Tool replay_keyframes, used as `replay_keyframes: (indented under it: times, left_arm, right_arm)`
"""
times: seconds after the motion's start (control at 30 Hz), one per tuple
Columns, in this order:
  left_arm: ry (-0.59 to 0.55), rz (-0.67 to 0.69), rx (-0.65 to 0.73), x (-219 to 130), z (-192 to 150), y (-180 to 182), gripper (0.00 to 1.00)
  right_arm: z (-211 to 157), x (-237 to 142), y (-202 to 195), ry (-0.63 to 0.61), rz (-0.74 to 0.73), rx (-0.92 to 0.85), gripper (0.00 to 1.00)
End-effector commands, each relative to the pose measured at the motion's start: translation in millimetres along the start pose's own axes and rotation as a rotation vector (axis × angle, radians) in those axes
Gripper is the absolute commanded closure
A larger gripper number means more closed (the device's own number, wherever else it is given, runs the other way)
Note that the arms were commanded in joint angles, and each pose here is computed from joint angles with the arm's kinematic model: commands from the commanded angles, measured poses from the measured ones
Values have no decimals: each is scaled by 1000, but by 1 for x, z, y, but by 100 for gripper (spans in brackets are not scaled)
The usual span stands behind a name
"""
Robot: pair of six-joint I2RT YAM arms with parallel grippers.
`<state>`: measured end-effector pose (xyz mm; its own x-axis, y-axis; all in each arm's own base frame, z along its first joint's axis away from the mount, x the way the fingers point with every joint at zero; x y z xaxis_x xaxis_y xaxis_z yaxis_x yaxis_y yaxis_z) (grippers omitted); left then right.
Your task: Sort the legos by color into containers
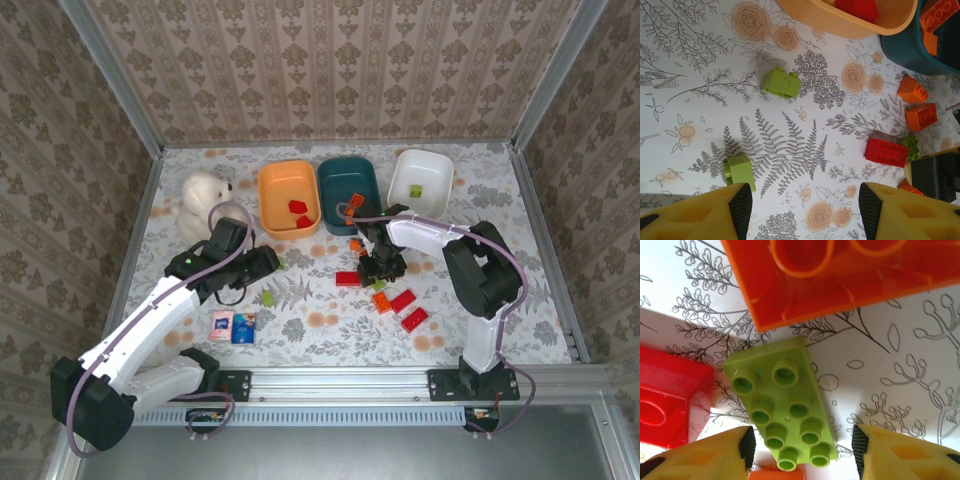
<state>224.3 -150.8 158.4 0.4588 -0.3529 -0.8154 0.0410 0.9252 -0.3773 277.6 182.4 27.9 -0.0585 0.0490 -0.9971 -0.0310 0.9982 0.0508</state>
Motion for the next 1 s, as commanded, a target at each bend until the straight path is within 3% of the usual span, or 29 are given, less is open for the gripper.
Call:
replay_keyframes:
  times: [0.0,0.33,0.53,0.7,0.97]
  left_arm:
    - [-21,-18,-7,-4,7,-8,39]
    - [-16,-20,-2,1,8,-11,39]
    - [-6,-22,1,5,6,-11,39]
    - [16,-39,26,12,4,-18,39]
    - [57,-145,175,34,4,-71,39]
  right_arm:
    - [6,2,8,9,21,-20,44]
    - [9,24,1,39,-68,-8,56]
    - [10,21,-3,-5,-88,-8,66]
    - [16,-11,-12,-94,-94,41,68]
    - [49,-111,-52,-328,4,274,69]
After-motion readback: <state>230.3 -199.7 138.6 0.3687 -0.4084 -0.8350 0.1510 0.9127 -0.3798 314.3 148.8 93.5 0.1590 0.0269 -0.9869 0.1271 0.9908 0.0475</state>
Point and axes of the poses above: each hand's point on the last joint's axis, 136 mm out from that joint toward the fingers, its own x axis out along the fingers, its own y axis along the line the jaws close on, z = x × y, the point moved 1 cm from there along -x, back along the fingers, and after that the axes turned 14 degrees about x, right-handed, at the moved point
